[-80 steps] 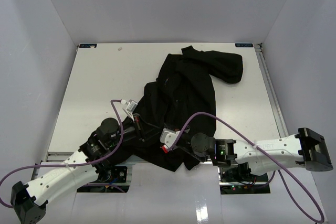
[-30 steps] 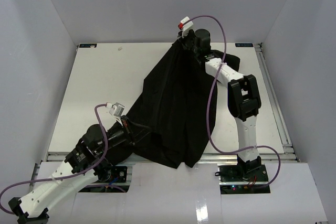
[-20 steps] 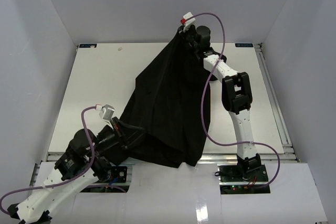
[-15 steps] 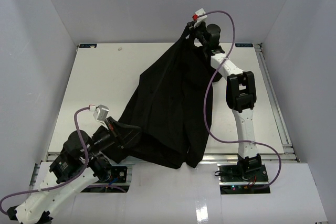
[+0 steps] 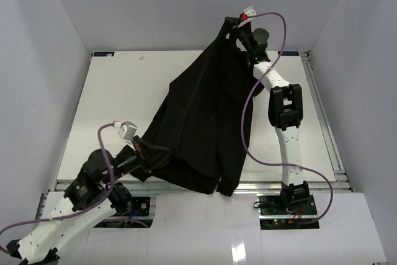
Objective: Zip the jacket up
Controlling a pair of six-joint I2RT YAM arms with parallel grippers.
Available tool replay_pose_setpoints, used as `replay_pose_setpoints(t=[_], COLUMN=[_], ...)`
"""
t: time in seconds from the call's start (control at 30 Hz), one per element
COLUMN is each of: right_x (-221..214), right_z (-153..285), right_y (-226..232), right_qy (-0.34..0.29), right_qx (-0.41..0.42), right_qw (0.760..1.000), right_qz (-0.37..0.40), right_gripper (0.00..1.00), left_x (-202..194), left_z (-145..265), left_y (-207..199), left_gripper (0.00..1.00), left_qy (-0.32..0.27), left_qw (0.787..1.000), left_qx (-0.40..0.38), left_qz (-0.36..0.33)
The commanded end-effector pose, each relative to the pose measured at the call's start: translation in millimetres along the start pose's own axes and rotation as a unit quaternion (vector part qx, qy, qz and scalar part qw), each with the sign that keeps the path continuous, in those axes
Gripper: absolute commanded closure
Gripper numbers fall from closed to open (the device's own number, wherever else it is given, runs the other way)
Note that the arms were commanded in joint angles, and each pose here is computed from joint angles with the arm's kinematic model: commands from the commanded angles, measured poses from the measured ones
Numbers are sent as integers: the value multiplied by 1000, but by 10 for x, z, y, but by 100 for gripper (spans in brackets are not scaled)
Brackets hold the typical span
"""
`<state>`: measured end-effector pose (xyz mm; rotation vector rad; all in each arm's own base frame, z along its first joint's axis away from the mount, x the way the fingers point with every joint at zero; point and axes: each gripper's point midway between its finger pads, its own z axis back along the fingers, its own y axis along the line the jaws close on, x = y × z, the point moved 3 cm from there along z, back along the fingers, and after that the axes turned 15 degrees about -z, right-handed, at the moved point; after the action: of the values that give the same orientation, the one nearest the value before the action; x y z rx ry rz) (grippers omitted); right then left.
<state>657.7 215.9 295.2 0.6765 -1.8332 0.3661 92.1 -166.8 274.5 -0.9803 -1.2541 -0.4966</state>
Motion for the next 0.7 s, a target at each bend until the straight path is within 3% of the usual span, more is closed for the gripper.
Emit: replay_pose_setpoints(t=[0.0,0.2,0.3,0.33,0.47,0.53,0.57,0.67], right_x=[475,192,103,82,247,204,249,534], right_z=[113,56,65,83,213,358,423,668], right_y=[-602,-497,-485,-489,-445,-435,-417,-303], right_qy=[-104,-100,-93,-90,-89,-74,-73,-89], right_qx=[-64,-45,-43,-45,-59,-73,-79,-110], right_qw=[992,993,994,994,992,990,988,977], right_qz=[2,-31,-42,-47,-64,-98,-112,-158], right_gripper=[92,91,81,77,43,14,5,10], left_x=[-365,-916,-1008,-1013,-914,-917,-896,-734], left_z=[-371,-849,-944,-964,-947,-916,-903,-858], left_y=[-49,170,239,262,309,397,446,659], left_gripper=[100,100,96,91,59,45,37,7], left_qy=[34,118,131,131,112,120,119,94], left_qw=[997,990,989,989,992,991,991,986], left_qx=[-61,-46,-33,-26,-4,31,50,136], left_qz=[39,62,63,62,50,44,40,31])
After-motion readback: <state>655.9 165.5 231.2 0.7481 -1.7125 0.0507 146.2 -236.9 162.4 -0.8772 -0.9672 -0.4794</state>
